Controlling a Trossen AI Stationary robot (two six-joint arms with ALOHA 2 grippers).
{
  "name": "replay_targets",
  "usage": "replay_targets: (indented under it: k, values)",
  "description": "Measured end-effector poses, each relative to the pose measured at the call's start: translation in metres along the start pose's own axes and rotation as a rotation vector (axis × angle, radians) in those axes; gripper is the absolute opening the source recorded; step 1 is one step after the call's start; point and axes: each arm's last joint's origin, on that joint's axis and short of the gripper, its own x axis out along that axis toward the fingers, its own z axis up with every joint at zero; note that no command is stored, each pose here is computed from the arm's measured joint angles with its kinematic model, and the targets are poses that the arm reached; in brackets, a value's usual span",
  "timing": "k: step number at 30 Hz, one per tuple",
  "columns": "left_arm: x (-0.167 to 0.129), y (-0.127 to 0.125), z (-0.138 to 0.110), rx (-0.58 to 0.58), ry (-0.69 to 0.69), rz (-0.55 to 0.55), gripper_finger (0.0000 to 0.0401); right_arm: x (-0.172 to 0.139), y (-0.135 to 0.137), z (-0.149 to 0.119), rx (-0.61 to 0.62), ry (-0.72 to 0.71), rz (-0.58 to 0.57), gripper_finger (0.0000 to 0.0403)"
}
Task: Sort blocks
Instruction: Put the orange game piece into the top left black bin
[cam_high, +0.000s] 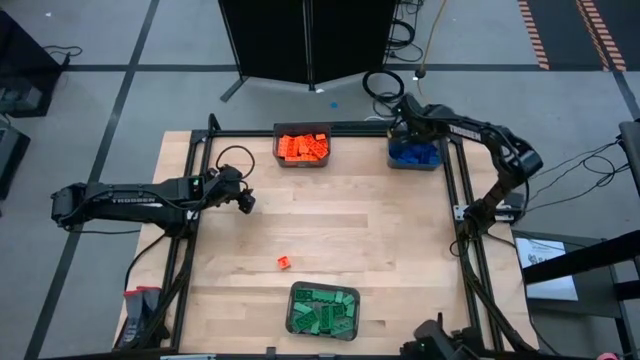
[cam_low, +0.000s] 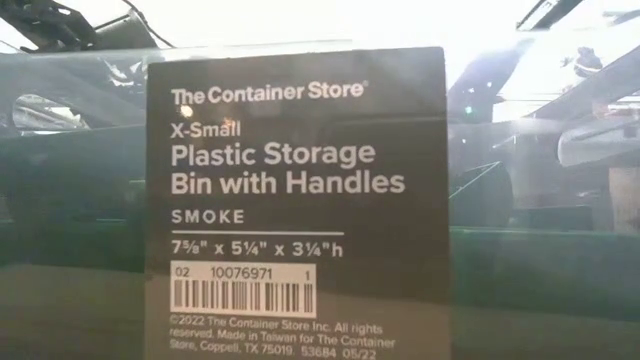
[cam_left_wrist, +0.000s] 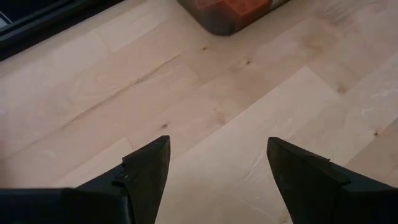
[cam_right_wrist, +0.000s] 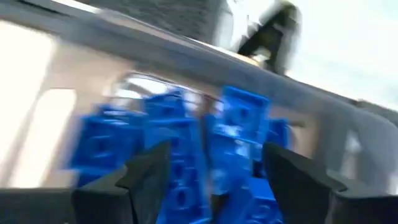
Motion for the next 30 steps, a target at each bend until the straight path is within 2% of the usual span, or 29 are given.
replay_targets:
  k: [4, 8, 12, 16, 19, 22, 26, 30]
  values:
    - [0.000, 0.000, 0.000, 0.000, 0.000, 0.000, 0.0270, -0.023, 0.005, 0.002, -0.067, -0.065, 0.192, 0.0251]
    - [0.000, 0.000, 0.000, 0.001, -0.004, 0.007, 0.0270, -0.061, 0.025, -0.002, -0.168, -0.162, 0.527, 0.0246]
    - [0.000, 0.001, 0.000, -0.001, -0.014, 0.023, 0.0270, -0.102, 0.068, -0.018, -0.333, -0.290, 0.849, 0.0241]
    - [0.000, 0.001, 0.001, -0.008, -0.017, 0.021, 0.0270, -0.139, 0.125, -0.050, -0.522, -0.471, 1.035, 0.0237]
    - [0.000, 0.000, 0.001, -0.008, -0.016, 0.020, 0.0270, -0.154, 0.164, -0.078, -0.633, -0.612, 1.080, 0.0237]
    - [0.000, 0.000, 0.000, -0.009, -0.013, 0.015, 0.0270, -0.154, 0.195, -0.104, -0.747, -0.686, 1.058, 0.0237]
    - [0.000, 0.000, 0.001, -0.010, -0.012, 0.013, 0.0270, -0.145, 0.233, -0.121, -0.881, -0.633, 0.988, 0.0237]
    - [0.000, 0.000, 0.000, -0.010, -0.005, 0.003, 0.0270, -0.142, 0.272, -0.122, -0.968, -0.568, 0.956, 0.0237]
